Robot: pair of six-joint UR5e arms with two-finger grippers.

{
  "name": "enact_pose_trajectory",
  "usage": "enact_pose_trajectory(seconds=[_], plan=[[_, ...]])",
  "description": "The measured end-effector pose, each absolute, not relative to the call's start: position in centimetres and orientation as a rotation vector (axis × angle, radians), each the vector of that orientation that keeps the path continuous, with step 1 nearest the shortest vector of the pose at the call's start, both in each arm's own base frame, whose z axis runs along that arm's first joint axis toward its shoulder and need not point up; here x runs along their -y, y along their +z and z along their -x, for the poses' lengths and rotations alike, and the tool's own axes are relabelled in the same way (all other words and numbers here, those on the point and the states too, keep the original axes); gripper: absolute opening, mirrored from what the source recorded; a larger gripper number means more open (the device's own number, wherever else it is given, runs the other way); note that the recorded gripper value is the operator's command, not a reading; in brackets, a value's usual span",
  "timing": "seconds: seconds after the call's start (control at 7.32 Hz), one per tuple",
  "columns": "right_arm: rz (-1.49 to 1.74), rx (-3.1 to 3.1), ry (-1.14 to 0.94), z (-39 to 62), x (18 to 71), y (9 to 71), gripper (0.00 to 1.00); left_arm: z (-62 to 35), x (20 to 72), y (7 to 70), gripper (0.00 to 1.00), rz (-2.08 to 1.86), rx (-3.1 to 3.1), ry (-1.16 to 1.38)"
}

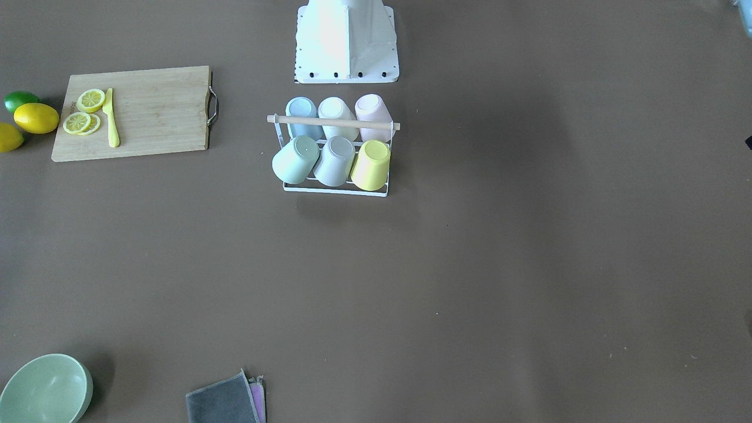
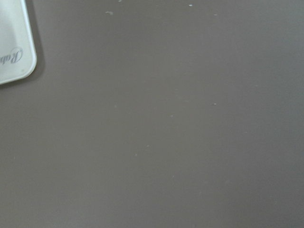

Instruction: Place cup on cup holder

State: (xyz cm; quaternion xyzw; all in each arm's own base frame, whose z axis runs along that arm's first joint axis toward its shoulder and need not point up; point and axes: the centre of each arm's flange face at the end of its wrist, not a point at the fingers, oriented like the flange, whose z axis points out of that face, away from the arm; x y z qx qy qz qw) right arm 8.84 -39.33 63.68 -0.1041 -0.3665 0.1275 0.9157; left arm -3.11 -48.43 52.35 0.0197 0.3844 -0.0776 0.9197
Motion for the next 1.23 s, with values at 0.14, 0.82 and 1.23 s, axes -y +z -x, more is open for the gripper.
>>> enact_pose_trajectory(seconds=[0.14, 0.82, 1.23], plan=[[0.247, 0.773, 0.294, -9.4, 39.7, 63.4, 1.0, 4.7, 47.6, 53.3, 0.98, -0.031, -0.8, -0.198], [0.262, 0.782, 0.32, -10.0, 40.0, 62.9, 1.0, 6.4, 42.8, 62.7, 0.98, 0.071, -0.785, -0.175], [0.246, 0.784, 0.31, -10.1, 40.2, 62.7, 1.0, 6.4, 40.1, 65.9, 0.98, 0.068, -0.789, -0.174]])
